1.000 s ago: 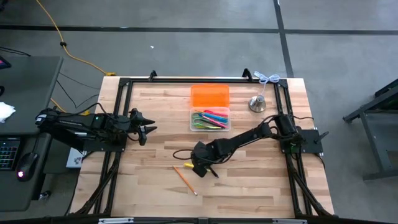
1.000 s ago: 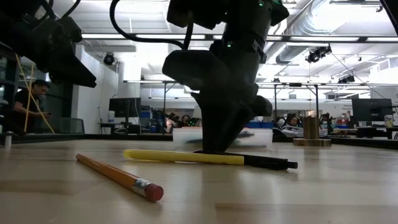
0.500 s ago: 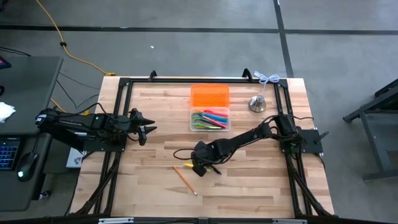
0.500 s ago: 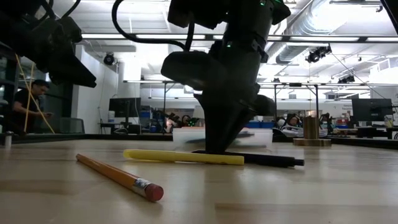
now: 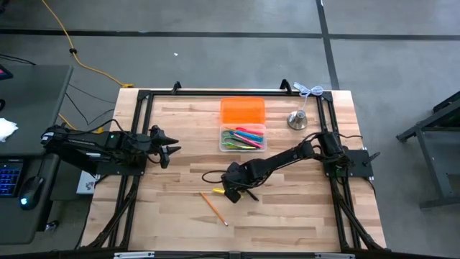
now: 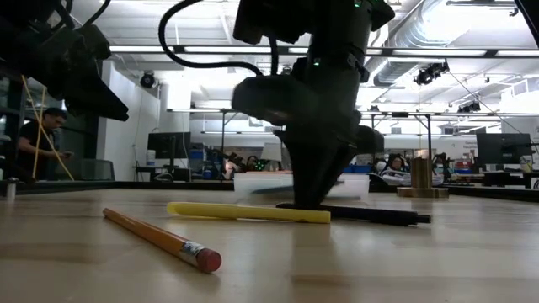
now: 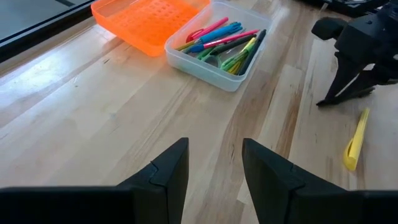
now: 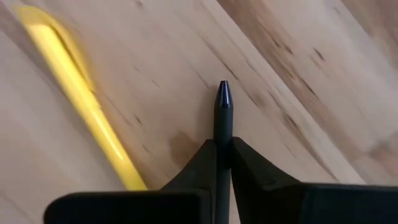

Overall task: Pick & place school supplies into a supply box
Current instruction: Put the black pen into the supply box

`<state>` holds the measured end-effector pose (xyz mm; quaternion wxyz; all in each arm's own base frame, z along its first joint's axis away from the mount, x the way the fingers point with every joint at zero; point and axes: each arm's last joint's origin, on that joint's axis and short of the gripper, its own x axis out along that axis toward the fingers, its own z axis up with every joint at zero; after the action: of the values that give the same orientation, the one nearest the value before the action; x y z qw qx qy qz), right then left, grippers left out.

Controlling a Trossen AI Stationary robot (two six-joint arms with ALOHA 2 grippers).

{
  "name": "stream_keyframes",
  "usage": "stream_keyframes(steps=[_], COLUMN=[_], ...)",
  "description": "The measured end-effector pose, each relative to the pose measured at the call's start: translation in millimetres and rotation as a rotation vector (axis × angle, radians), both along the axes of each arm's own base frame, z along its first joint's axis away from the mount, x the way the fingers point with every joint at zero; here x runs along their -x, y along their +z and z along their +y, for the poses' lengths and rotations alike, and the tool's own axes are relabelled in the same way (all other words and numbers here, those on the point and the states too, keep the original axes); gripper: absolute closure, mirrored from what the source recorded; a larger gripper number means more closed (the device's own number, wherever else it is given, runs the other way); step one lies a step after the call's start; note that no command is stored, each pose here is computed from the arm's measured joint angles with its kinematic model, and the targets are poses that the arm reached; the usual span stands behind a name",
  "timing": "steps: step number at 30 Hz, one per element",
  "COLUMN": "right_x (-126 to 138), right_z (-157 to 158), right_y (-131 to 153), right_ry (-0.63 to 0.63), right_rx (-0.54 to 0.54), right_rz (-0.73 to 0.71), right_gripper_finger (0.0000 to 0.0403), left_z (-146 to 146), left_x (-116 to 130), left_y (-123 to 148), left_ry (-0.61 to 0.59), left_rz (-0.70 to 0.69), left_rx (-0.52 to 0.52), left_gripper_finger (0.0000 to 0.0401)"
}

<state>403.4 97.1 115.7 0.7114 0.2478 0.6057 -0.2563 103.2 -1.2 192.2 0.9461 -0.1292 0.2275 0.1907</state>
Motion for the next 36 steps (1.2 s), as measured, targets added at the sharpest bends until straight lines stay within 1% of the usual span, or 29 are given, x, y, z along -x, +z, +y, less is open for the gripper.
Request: stream_keyframes(steps=[12,22,28,31,36], right_x=[12.8,14.9,15.1,15.5,15.1], right_z=[-3.2,-3.8,-3.4,-4.6,-7.0], right_y=[1.4,2.6,2.6,2.2,2.3], right_ry=[0.0,0.007,0.032,0.023,0.016], right_rx=[0.039,0.038,0.023,0.014,0.014], right_rz=[0.126,0.142,0.149,0.155,0.156], right_gripper_finger=[0.0382,0.0349,0.0342,0.0351,0.0391], left_z=[0.0,0.2,0.2,0.2,0.3], left_x=[0.0,0.1,0.1,0.1,0.1], left_y=[0.0,0.0,0.0,0.0,0.0], left_ry=[-0.001,0.008,0.008,0.008,0.009], left_rz=[0.0,0.0,0.0,0.0,0.0], left_rx=[0.0,-0.005,-0.005,-0.005,-0.005], left_gripper_finger=[0.0222,0.0222,0.0222,0.0222,0.0222])
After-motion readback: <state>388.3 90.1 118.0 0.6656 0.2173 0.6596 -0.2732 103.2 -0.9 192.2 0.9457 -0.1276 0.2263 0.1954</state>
